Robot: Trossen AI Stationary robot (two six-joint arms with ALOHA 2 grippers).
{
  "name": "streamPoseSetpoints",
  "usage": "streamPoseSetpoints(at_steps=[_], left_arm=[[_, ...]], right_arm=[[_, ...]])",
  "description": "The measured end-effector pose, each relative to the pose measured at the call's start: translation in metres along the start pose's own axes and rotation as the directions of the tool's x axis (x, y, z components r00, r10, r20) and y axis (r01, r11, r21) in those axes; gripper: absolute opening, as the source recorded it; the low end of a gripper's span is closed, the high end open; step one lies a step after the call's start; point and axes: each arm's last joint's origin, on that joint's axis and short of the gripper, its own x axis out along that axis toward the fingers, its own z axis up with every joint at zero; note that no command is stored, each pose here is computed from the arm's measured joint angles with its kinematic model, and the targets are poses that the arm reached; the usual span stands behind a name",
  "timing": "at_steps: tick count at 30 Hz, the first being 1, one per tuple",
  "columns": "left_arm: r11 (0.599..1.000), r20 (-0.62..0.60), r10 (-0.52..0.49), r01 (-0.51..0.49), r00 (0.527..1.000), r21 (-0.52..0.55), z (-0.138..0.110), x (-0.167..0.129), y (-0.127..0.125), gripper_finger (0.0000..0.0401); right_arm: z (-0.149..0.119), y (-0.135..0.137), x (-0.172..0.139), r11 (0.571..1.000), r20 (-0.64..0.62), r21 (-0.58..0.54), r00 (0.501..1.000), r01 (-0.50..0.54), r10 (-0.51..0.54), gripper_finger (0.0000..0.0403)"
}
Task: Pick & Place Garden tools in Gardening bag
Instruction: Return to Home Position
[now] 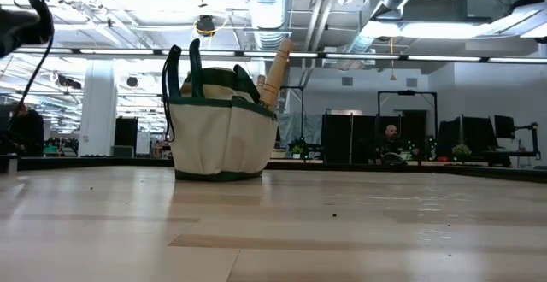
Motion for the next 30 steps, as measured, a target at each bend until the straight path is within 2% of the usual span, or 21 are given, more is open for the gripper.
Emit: streamPoseSetpoints(at_steps=[4,7,10,13,16,19,21,24,26,28,30], left_arm=[[0.998,0.042,0.000,-0.003,0.999,0.069,0.024,-0.007,0.016,0.0003],[0.991,0.069,-0.025,0.016,0.997,0.132,0.037,-0.012,0.026,0.0003],[0.980,0.083,-0.073,0.056,0.994,0.192,0.047,-0.018,0.036,0.0003],[0.981,0.082,-0.104,0.088,0.991,0.176,0.055,-0.025,0.051,0.0003],[0.964,0.116,-0.256,0.244,0.960,0.107,0.053,-0.035,0.067,0.0003],[0.899,0.192,-0.432,0.438,0.881,0.010,0.050,-0.045,0.083,0.0003],[0.872,0.219,-0.472,0.489,0.854,-0.029,0.044,-0.050,0.092,0.0003],[0.867,0.221,-0.465,0.491,0.857,-0.081,0.034,-0.052,0.096,0.0003],[0.868,0.210,-0.460,0.487,0.863,-0.098,0.031,-0.050,0.092,0.0003],[0.866,0.183,-0.465,0.488,0.866,-0.108,0.025,-0.048,0.087,0.0003],[0.860,0.142,-0.477,0.494,0.867,-0.130,0.018,-0.045,0.079,0.0003]], right_arm=[[0.030,-0.032,-0.042,0.997,0.008,0.026,0.997,-0.072,0.072,0.0266],[0.040,-0.058,-0.071,0.993,-0.021,0.059,0.994,-0.106,0.108,0.0266],[0.038,-0.079,-0.094,0.990,-0.088,0.087,0.989,-0.108,0.116,0.0265],[0.020,-0.091,-0.108,0.988,-0.114,0.106,0.986,-0.111,0.123,0.0265],[-0.007,-0.096,-0.118,0.971,-0.080,0.174,0.981,-0.163,0.178,0.0265],[-0.035,-0.101,-0.125,0.946,0.001,0.265,0.981,-0.189,0.196,0.0265],[-0.050,-0.105,-0.131,0.923,0.056,0.325,0.978,-0.206,0.198,0.0265],[-0.066,-0.111,-0.139,0.893,0.114,0.390,0.974,-0.223,0.194,0.0265],[-0.073,-0.114,-0.143,0.858,0.128,0.460,0.973,-0.230,0.192,0.0265],[-0.075,-0.118,-0.147,0.796,0.145,0.555,0.970,-0.242,0.195,0.0265],[-0.077,-0.120,-0.150,0.702,0.155,0.668,0.969,-0.247,0.194,0.0265]])
